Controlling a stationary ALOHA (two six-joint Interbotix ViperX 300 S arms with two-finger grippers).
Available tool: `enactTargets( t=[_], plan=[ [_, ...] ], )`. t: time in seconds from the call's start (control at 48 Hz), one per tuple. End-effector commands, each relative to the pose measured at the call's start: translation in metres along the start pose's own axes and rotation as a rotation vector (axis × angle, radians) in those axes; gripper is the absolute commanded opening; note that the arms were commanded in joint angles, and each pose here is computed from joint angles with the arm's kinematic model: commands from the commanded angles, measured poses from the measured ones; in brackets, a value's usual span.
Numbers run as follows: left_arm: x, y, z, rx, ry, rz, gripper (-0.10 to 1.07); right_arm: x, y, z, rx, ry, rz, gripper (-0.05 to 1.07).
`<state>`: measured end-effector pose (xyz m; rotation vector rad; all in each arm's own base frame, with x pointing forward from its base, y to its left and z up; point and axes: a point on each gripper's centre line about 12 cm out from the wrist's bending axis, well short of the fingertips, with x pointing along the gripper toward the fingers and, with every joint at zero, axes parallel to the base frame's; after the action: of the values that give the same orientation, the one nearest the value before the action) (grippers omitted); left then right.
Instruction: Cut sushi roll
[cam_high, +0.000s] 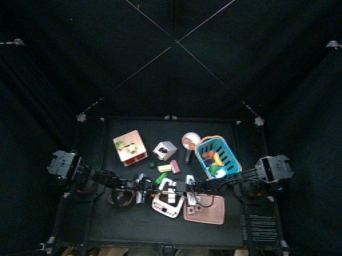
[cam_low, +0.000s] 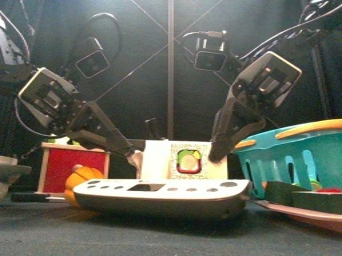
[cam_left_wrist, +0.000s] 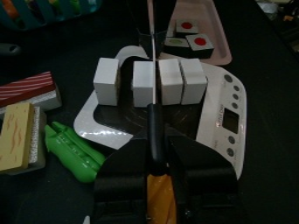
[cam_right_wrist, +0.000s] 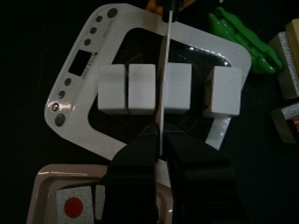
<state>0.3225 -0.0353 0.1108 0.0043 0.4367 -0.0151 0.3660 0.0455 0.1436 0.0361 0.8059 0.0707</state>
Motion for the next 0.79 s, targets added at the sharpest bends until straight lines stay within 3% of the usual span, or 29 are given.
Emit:
enactTargets(
  t=[0.0, 0.458, 0.771],
  plan=[
    [0.003, 0.008, 0.01, -0.009, -0.029, 0.022, 0.39, -0.009, 0.0, 0.019, -0.002, -0.061, 0.003, 0.41],
    [0.0, 0.009, 0.017, -0.002, -0.052, 0.016, 0.39, -0.012, -0.003, 0.026, -0.005, -0.074, -0.005, 0.41],
    [-0.008, -0.001, 0.046, 0.027, -0.147, -0.027, 0.39, -0.043, 0.0, 0.047, -0.054, -0.152, -0.007, 0.41]
  ],
)
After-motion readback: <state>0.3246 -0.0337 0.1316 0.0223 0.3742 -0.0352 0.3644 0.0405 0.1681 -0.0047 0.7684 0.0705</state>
